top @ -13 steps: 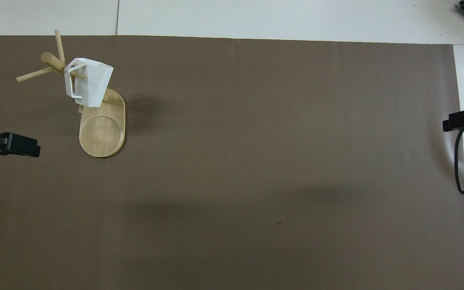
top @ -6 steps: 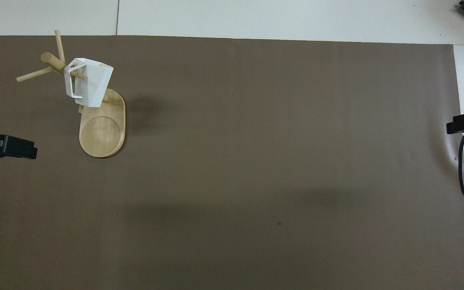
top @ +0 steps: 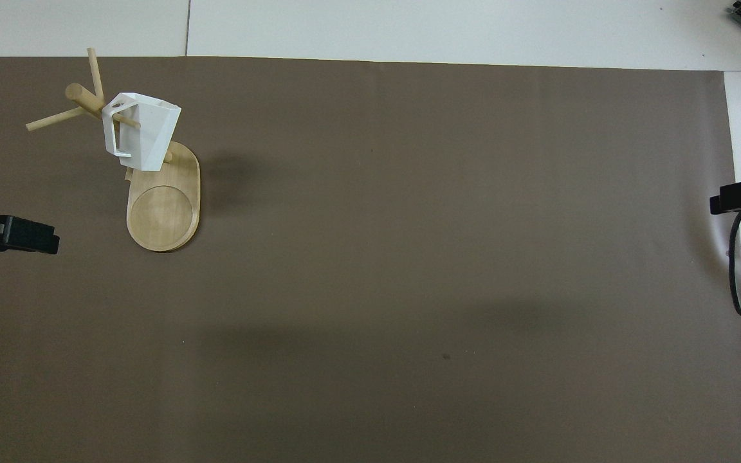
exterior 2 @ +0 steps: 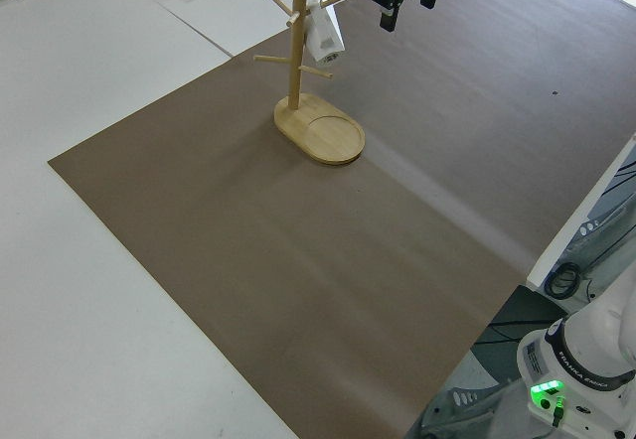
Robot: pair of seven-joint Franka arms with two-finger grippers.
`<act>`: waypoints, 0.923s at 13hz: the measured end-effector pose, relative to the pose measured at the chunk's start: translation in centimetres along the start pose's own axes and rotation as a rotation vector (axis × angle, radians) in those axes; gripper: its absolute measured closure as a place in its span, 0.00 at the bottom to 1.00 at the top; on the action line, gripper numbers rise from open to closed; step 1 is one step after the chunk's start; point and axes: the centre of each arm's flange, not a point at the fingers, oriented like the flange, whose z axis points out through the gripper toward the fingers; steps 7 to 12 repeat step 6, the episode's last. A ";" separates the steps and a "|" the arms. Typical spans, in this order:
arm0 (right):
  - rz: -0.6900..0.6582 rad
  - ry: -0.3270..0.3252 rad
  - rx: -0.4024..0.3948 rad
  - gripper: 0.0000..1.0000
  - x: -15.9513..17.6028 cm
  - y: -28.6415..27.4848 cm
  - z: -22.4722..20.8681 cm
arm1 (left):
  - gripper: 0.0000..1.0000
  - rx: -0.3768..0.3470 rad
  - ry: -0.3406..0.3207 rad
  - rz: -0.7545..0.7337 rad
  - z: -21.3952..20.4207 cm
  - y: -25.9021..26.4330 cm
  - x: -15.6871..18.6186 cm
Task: Hang cup on rack
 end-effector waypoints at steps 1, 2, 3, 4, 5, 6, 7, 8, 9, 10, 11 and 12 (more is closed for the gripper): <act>0.000 0.000 0.000 0.00 0.0 0.0 0.0 | 0.00 0.000 0.000 0.000 0.0 0.0 0.0; -0.001 -0.001 0.000 0.00 0.0 0.0 0.0 | 0.00 0.000 0.000 0.000 0.0 0.0 0.0; -0.001 -0.002 0.000 0.00 0.0 0.0 0.1 | 0.00 0.000 0.000 0.000 0.0 0.0 0.0; -0.001 -0.003 0.000 0.00 0.0 0.0 0.1 | 0.00 0.000 0.000 0.000 0.0 0.0 0.0; -0.001 -0.004 0.000 0.00 0.0 -0.1 0.2 | 0.00 0.000 0.000 0.000 0.0 0.0 0.0; -0.001 -0.005 0.000 0.00 0.0 -0.1 0.2 | 0.00 0.000 0.000 0.000 0.0 0.0 0.0; -0.001 -0.005 0.000 0.00 0.0 -0.1 0.2 | 0.00 0.000 0.000 0.000 0.0 0.0 0.0; -0.001 -0.005 0.000 0.00 0.0 -0.1 0.2 | 0.00 0.000 0.000 0.000 0.0 0.0 0.0; -0.001 -0.005 0.000 0.00 0.0 -0.1 0.2 | 0.00 0.000 0.000 0.000 0.0 0.0 0.0; -0.001 -0.005 0.000 0.00 0.0 -0.1 0.2 | 0.00 0.000 0.000 0.000 0.0 0.0 0.0; -0.001 -0.005 0.000 0.00 0.0 -0.1 0.2 | 0.00 0.000 0.000 0.000 0.0 0.0 0.0; -0.001 -0.005 0.000 0.00 0.0 -0.1 0.2 | 0.00 0.000 0.000 0.000 0.0 0.0 0.0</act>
